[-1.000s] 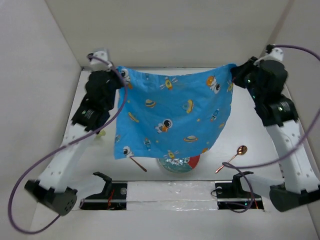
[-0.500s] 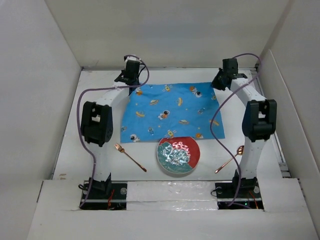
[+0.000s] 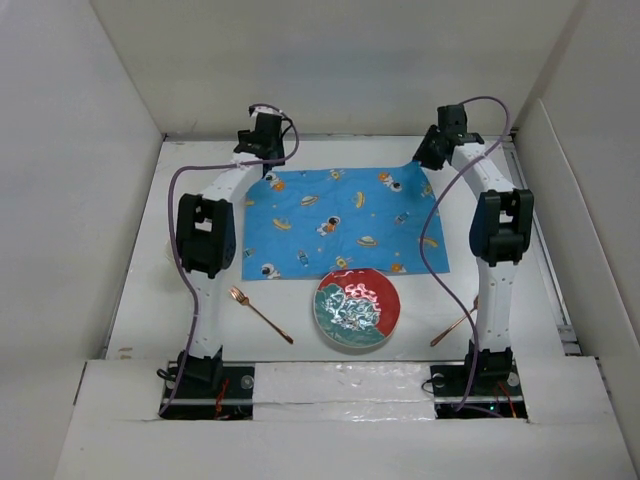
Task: Set the dinner table for one person
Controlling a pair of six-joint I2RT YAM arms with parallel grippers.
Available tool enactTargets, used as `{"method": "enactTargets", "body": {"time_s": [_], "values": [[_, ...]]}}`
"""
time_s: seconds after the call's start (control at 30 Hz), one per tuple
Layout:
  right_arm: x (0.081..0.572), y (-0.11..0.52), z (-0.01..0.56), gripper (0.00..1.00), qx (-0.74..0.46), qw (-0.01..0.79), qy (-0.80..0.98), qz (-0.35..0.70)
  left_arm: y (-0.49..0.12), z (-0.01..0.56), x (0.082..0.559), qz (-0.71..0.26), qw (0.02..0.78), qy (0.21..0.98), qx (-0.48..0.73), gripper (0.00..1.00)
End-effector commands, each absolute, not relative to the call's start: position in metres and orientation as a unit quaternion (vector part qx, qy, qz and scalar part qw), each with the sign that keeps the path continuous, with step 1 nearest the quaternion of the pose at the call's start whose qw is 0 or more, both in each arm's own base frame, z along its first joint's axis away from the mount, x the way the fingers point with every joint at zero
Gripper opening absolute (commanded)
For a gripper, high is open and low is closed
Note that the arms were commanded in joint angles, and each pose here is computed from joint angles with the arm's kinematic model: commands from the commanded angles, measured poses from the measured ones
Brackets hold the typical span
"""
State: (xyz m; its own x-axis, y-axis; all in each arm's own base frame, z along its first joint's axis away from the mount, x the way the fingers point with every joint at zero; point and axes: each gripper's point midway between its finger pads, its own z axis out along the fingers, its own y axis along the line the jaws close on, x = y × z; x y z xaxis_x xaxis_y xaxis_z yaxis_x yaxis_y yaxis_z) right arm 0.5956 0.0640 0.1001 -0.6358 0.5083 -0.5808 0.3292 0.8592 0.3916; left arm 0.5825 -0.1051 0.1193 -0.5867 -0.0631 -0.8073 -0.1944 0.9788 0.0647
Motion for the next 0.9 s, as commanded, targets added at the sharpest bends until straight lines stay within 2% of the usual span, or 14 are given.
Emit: {"method": "enactTargets", "body": {"time_s": [0.0, 0.1, 0.17, 0.2, 0.27, 0.3, 0.33, 0.37, 0.43, 0.5, 0.53, 0.67, 0.7, 0.87], "values": [[0.606, 0.069, 0.152, 0.39, 0.217, 0.398, 0.879, 0.151, -0.096, 0.187, 0.577, 0.068, 0.491, 0.863, -0.096, 0.59], [0.601, 0.068, 0.178, 0.55, 0.212, 0.411, 0.871, 0.166, -0.098, 0.214, 0.561, 0.047, 0.499, 0.86, -0.097, 0.63], [0.585, 0.068, 0.197, 0.55, 0.21, 0.413, 0.87, 0.169, -0.103, 0.212, 0.545, 0.022, 0.491, 0.866, -0.09, 0.6], [0.577, 0.069, 0.203, 0.44, 0.209, 0.413, 0.87, 0.171, -0.118, 0.228, 0.532, -0.018, 0.496, 0.865, -0.074, 0.57], [0.538, 0.073, 0.204, 0.1, 0.217, 0.402, 0.869, 0.189, -0.145, 0.205, 0.503, -0.054, 0.468, 0.881, -0.048, 0.52], [0.53, 0.08, 0.211, 0.0, 0.21, 0.418, 0.859, 0.206, -0.163, 0.214, 0.487, -0.092, 0.466, 0.879, -0.031, 0.49], [0.509, 0.087, 0.234, 0.0, 0.196, 0.433, 0.848, 0.234, -0.177, 0.188, 0.464, -0.108, 0.434, 0.894, -0.014, 0.43], [0.479, 0.097, 0.189, 0.0, 0.195, 0.386, 0.87, 0.238, -0.188, 0.181, 0.453, -0.133, 0.423, 0.896, -0.014, 0.4], [0.442, 0.114, 0.175, 0.0, 0.179, 0.365, 0.879, 0.25, -0.201, 0.167, 0.418, -0.182, 0.386, 0.904, -0.001, 0.24], [0.393, 0.123, 0.157, 0.0, 0.175, 0.337, 0.888, 0.258, -0.216, 0.172, 0.392, -0.236, 0.37, 0.899, 0.009, 0.15], [0.359, 0.137, 0.148, 0.0, 0.164, 0.315, 0.893, 0.276, -0.215, 0.154, 0.366, -0.252, 0.339, 0.906, 0.012, 0.05], [0.302, 0.149, 0.126, 0.19, 0.148, 0.273, 0.907, 0.283, -0.216, 0.14, 0.325, -0.274, 0.295, 0.915, 0.037, 0.02], [0.282, 0.151, 0.113, 0.19, 0.145, 0.252, 0.915, 0.281, -0.221, 0.14, 0.313, -0.276, 0.292, 0.914, 0.059, 0.02], [0.244, 0.161, 0.078, 0.0, 0.152, 0.204, 0.93, 0.266, -0.229, 0.11, 0.266, -0.272, 0.233, 0.928, 0.099, 0.03]]}}
